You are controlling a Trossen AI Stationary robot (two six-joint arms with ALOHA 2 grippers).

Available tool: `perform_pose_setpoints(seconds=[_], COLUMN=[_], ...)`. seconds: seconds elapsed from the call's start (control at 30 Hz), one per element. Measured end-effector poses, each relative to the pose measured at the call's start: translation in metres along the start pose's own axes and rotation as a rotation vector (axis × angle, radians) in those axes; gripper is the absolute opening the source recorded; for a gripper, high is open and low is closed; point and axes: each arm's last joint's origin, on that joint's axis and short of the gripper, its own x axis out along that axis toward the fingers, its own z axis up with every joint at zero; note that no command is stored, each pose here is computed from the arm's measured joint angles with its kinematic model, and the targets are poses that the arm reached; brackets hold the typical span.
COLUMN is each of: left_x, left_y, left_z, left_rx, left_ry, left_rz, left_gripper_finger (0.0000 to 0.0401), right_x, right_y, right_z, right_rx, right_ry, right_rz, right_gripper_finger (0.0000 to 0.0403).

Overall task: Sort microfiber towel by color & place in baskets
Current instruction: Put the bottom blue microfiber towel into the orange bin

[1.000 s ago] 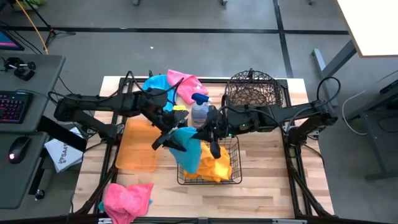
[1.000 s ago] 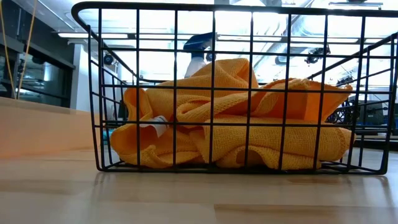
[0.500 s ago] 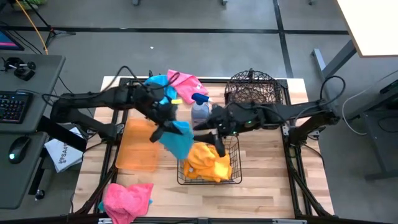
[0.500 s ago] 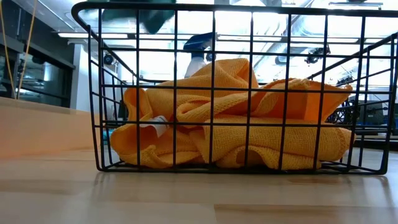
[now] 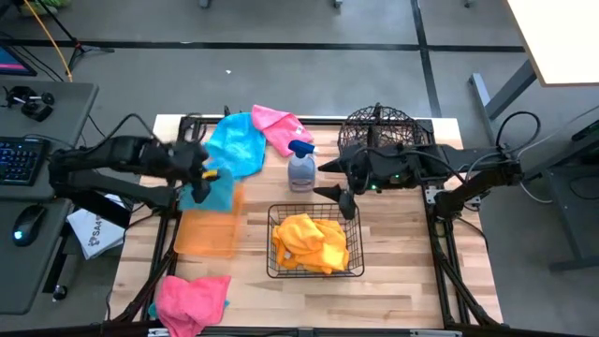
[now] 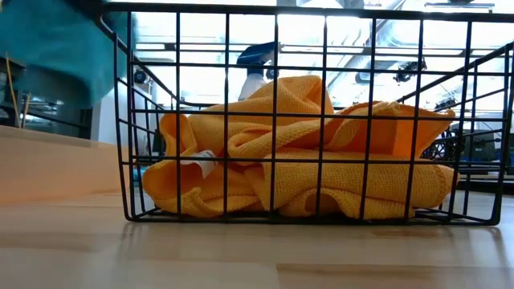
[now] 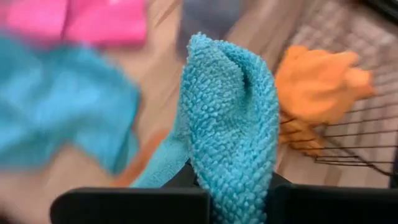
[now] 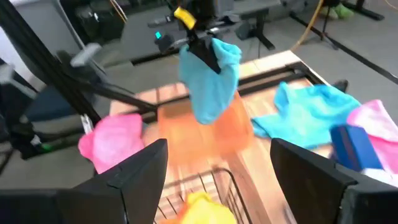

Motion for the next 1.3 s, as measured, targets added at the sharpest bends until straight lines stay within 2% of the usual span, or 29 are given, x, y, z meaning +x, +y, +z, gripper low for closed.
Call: perform_pose_setpoints(seconds=[0.1, 0.2, 0.3, 0.47, 0.67, 0.8, 0.93, 1.13, 1.3], left_x=[0.016, 0.035, 0.051, 0.072, 0.098, 0.11, 0.117, 0.123, 0.124], left_y=[0.007, 0.011, 0.011, 0.003, -0.008, -0.018, -0.021, -0.03, -0.034], left_z=[-0.027, -0.047, -0.056, -0.062, -0.068, -0.068, -0.07, -0.051, -0.035], left_rx=[-0.084, -0.077, 0.015, 0.203, 0.272, 0.353, 0.447, 0.636, 0.772], left_ry=[0.072, 0.182, 0.283, 0.494, 0.681, 0.712, 0.749, 0.669, 0.617], left_rz=[0.043, 0.094, 0.114, 0.073, 0.005, -0.072, -0.078, 0.013, 0.089], left_gripper_finger=[0.0001, 0.0001, 0.0, 0.0, 0.0023, 0.0069, 0.0131, 0.0212, 0.0243], right_x=[0.001, 0.001, 0.001, 0.001, 0.001, 0.001, 0.001, 0.001, 0.001], right_y=[-0.001, -0.002, -0.003, -0.003, -0.003, -0.003, -0.003, -0.003, -0.004], right_z=[-0.004, -0.006, -0.006, -0.007, -0.008, -0.008, -0.009, -0.009, -0.009], right_rx=[-0.01, -0.017, -0.019, -0.025, -0.025, -0.025, -0.025, -0.026, -0.027], right_ry=[0.04, 0.057, 0.063, 0.067, 0.084, 0.084, 0.085, 0.088, 0.091], right_rz=[-0.016, -0.022, -0.026, -0.027, -0.033, -0.033, -0.032, -0.033, -0.034], right_gripper_finger=[0.0279, 0.0279, 0.028, 0.028, 0.028, 0.028, 0.028, 0.028, 0.028])
